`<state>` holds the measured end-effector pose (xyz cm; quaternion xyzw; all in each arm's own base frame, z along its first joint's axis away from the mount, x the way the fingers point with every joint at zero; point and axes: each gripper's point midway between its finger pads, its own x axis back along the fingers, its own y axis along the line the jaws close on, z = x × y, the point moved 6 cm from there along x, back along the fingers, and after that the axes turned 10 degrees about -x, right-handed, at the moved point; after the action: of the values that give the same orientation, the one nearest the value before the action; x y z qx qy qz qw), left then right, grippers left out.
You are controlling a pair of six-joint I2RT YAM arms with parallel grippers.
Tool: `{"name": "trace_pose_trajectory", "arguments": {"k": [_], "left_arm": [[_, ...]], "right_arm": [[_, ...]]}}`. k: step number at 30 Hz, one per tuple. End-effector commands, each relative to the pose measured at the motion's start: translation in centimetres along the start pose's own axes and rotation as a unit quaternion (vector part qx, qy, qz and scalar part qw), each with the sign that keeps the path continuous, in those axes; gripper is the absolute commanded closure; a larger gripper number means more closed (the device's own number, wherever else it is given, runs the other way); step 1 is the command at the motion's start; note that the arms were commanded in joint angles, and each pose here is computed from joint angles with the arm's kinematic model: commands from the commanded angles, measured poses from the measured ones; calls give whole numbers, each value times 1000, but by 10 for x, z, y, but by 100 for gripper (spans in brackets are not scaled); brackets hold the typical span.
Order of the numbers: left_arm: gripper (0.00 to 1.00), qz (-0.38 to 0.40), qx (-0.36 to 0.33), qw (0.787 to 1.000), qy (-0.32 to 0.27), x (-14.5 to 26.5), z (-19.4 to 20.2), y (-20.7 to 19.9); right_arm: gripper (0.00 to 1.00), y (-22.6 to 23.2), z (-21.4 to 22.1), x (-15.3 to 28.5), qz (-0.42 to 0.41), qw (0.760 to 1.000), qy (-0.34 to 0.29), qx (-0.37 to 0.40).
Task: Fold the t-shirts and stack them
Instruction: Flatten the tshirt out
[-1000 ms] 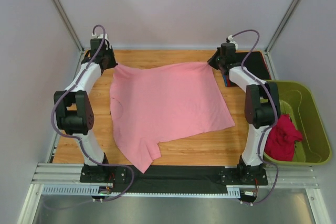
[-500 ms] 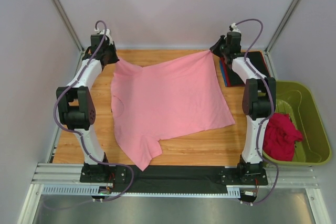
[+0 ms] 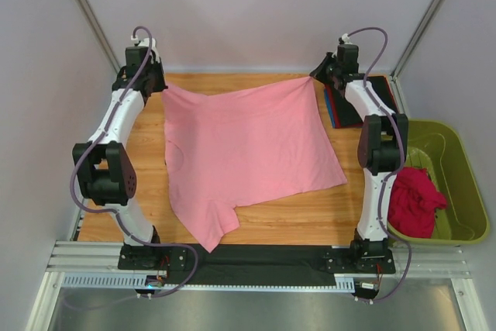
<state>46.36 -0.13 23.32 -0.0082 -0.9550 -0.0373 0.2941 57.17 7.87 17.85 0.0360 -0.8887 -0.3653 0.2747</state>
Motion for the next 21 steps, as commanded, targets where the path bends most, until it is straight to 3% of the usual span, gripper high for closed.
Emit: {"name": "trace_pose_trajectory", "arguments": {"k": [1,5,8,12,17,21], "left_arm": [[100,-46,-17,996,-70,46,-52,14],[100,-87,10,990,-113,96,-74,23],[100,-108,30,979,-169,157,-96,22],[100,-124,82,950,-274,263,-118,28],[100,-173,136,910,-352,360,-113,43],[100,-176,168,882,-403,427,-88,45]], "right_arm": [[100,45,-38,40,-40,998,-36,13],[100,70,-54,86,-40,997,-60,16],[100,93,-71,143,-20,996,-80,19],[100,133,-87,229,-52,991,-122,7],[100,179,-81,345,-134,980,-148,-9],[100,191,-67,427,-162,971,-176,4]]}}
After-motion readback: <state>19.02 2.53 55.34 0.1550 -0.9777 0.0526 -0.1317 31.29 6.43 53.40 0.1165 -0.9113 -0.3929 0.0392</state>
